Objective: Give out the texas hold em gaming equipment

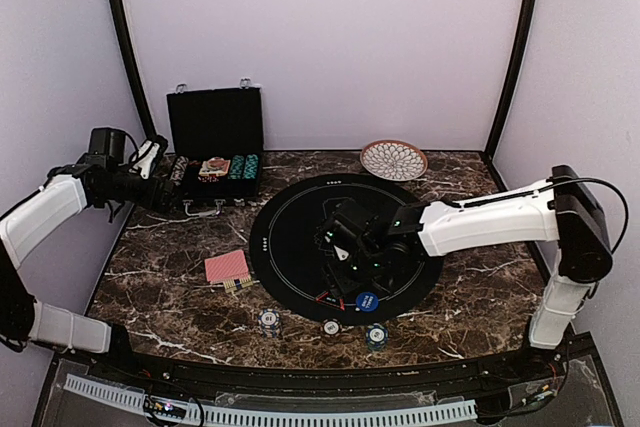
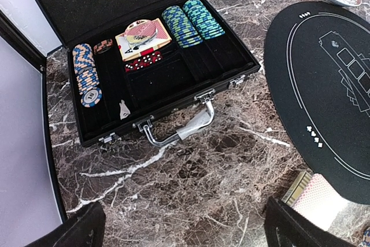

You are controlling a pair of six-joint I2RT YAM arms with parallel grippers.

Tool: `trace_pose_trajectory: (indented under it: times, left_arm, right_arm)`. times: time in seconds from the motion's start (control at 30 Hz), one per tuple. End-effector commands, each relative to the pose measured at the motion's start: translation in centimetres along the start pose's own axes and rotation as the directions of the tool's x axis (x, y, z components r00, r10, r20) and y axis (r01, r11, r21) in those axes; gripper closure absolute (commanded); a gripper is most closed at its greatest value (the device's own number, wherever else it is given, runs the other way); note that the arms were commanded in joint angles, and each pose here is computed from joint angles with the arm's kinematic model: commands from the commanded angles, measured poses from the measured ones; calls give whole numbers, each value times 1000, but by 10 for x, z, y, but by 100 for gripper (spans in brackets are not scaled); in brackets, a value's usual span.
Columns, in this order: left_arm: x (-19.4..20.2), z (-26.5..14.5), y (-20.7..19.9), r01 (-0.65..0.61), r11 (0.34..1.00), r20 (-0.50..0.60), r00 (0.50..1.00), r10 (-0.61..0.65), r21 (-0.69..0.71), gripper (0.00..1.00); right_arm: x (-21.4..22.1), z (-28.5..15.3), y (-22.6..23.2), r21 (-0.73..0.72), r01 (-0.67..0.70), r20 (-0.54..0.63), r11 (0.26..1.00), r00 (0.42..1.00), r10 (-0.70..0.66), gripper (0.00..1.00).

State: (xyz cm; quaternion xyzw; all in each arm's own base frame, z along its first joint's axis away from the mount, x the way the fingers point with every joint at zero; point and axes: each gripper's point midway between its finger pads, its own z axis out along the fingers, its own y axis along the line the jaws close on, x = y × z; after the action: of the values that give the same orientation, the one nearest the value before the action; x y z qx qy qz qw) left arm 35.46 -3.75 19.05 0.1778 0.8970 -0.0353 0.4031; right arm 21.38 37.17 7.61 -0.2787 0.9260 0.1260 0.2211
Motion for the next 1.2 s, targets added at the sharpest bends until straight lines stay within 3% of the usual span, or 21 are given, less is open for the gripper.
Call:
trace_pose_trajectory:
  times: [0.0, 0.83, 1.17]
  left_arm:
    - [-18, -18, -2, -13, 1000, 50, 999, 13, 10, 1]
    - [-32, -30, -5, -8, 999, 83, 996, 6, 31, 1]
    - [-40, -34, -6, -2, 999, 97, 995, -3, 45, 1]
  right_arm:
    - [-2, 3, 13, -1, 13, -30, 1000, 999, -13, 33]
    - [48, 35, 16, 21, 91, -200, 996, 976, -85, 38]
    - [55, 48, 13, 41, 105, -224, 994, 970, -93, 46]
